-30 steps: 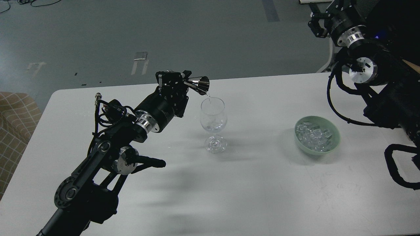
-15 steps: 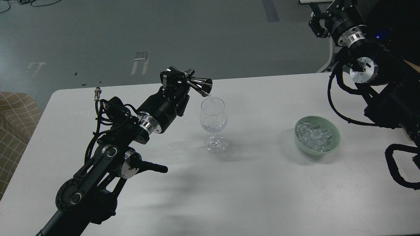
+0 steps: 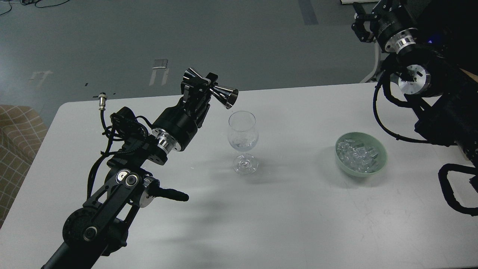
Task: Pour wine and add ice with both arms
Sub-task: 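Tilt the jigger over the wine glass with the left gripper to pour, then turn the jigger upright and lower it back toward the table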
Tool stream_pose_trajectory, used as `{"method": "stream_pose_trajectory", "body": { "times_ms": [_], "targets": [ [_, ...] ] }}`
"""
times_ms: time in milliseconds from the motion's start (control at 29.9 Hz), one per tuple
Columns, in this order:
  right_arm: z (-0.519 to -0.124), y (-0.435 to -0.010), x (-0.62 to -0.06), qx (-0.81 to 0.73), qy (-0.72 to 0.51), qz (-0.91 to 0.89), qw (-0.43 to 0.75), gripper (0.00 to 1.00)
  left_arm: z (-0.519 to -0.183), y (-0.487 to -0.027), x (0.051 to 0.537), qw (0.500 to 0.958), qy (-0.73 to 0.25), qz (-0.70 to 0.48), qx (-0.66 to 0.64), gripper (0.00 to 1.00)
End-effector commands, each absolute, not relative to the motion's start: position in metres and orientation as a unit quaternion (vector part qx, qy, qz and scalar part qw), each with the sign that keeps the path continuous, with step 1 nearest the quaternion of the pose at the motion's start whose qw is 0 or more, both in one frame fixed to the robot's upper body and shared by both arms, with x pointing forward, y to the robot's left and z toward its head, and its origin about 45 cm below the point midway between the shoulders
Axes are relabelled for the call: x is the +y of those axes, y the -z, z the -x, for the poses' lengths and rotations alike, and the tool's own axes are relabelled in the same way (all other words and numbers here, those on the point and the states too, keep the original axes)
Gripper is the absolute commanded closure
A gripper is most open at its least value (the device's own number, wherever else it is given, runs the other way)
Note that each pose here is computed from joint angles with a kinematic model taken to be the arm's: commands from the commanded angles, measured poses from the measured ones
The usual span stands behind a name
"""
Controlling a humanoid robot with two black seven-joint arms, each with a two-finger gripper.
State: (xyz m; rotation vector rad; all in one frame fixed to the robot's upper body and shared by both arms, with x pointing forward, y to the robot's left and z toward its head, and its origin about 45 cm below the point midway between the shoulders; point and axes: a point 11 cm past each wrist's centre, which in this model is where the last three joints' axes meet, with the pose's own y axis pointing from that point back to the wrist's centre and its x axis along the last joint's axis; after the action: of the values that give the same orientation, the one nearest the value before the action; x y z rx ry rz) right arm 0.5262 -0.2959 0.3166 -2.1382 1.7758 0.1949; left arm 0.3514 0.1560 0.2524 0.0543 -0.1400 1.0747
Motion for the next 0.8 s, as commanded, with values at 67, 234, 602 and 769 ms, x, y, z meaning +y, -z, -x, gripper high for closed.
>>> {"method": "stream_pose_trajectory", "body": {
  "times_ms": [67, 234, 602, 769],
  "targets": [
    [-0.526, -0.317, -0.296, 0.627, -0.069, 0.755, 0.177, 0.0, -0.348, -0.254, 0.153, 0.858, -0.503, -0.034, -0.1, 0.99],
    [-0.526, -0.317, -0.296, 0.628, -0.068, 0.755, 0.177, 0.0, -0.347, -0.266, 0.151, 0.861, -0.503, -0.014, -0.078, 0.99],
    [-0.526, -0.317, -0.296, 0.628, -0.069, 0.755, 0.177, 0.0, -0.369, -0.286, 0.218, 0.798, -0.513, 0.171, 0.268, 0.98],
    [-0.527, -0.317, -0.294, 0.627, -0.07, 0.756, 0.177, 0.0, -0.356, -0.266, 0.261, 0.738, -0.513, 0.237, 0.37, 0.97]
  ]
}}
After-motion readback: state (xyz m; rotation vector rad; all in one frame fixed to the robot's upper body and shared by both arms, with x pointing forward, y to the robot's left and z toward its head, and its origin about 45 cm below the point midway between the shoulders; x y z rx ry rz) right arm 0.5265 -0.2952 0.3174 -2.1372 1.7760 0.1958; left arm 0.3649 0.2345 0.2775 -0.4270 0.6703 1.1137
